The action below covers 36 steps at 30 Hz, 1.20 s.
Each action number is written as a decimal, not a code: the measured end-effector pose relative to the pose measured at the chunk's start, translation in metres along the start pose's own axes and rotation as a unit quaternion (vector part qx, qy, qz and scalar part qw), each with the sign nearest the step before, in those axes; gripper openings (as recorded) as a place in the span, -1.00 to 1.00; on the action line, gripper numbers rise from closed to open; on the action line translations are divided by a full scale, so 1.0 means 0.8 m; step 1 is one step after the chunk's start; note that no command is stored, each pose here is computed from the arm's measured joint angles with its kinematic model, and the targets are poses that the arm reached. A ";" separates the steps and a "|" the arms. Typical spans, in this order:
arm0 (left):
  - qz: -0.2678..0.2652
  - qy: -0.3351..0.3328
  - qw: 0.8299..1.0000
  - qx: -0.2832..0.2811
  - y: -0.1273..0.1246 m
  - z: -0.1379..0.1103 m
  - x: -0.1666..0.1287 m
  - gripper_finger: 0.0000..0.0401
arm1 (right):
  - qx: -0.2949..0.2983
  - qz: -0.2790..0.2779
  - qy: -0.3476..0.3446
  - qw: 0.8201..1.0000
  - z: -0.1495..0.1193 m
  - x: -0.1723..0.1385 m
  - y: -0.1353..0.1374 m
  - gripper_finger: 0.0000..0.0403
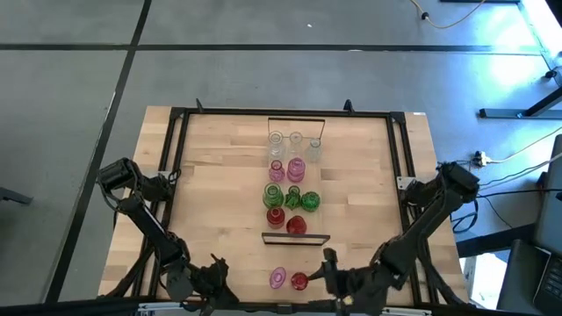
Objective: Sort vases onto shelf
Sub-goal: Put the red vase on the shelf aligned with the other red vases
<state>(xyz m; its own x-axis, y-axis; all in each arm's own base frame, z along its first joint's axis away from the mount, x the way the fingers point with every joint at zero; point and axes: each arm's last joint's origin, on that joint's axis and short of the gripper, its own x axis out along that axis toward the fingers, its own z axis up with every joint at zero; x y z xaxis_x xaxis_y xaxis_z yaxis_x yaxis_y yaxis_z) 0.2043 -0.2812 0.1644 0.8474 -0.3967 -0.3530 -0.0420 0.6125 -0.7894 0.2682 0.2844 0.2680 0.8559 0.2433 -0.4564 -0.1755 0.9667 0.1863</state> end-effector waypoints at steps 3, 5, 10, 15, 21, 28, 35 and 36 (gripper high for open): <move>0.004 -0.018 1.000 -0.006 0.000 0.001 -0.001 -1.00 | -0.010 -0.010 0.019 1.000 -0.010 0.014 0.004 0.18; 0.004 -0.028 1.000 -0.008 -0.001 0.000 -0.001 -1.00 | -0.007 -0.012 0.021 1.000 -0.015 0.022 0.005 0.18; 0.000 -0.038 0.999 -0.018 -0.003 0.001 -0.001 -1.00 | -0.001 -0.026 0.027 0.999 -0.017 0.032 -0.003 0.18; 0.000 -0.039 0.999 -0.021 -0.003 0.001 -0.001 -1.00 | 0.035 -0.044 0.037 0.998 -0.014 0.039 -0.019 0.19; 0.003 -0.040 0.999 -0.008 -0.003 0.001 -0.001 -1.00 | 0.050 -0.041 0.057 0.996 -0.017 0.046 -0.026 0.29; 0.007 -0.042 0.999 -0.005 -0.002 0.001 -0.001 -1.00 | 0.047 -0.037 0.080 0.995 -0.032 0.059 -0.025 0.32; 0.008 -0.041 0.999 -0.004 -0.001 0.001 -0.001 -1.00 | 0.064 -0.052 0.079 0.993 -0.038 0.064 -0.026 0.19; 0.008 -0.041 0.999 -0.004 -0.001 0.001 -0.001 -1.00 | 0.064 -0.052 0.081 0.993 -0.038 0.064 -0.026 0.15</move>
<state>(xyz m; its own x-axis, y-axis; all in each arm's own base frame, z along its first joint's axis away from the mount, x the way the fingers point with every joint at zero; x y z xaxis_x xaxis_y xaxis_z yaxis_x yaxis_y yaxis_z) 0.2038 -0.2808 0.1660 0.8867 -0.3296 -0.3243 -0.0605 0.6126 -0.7880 0.3012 0.2792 0.2142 0.7753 0.1617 -0.6106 -0.0178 0.9719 0.2347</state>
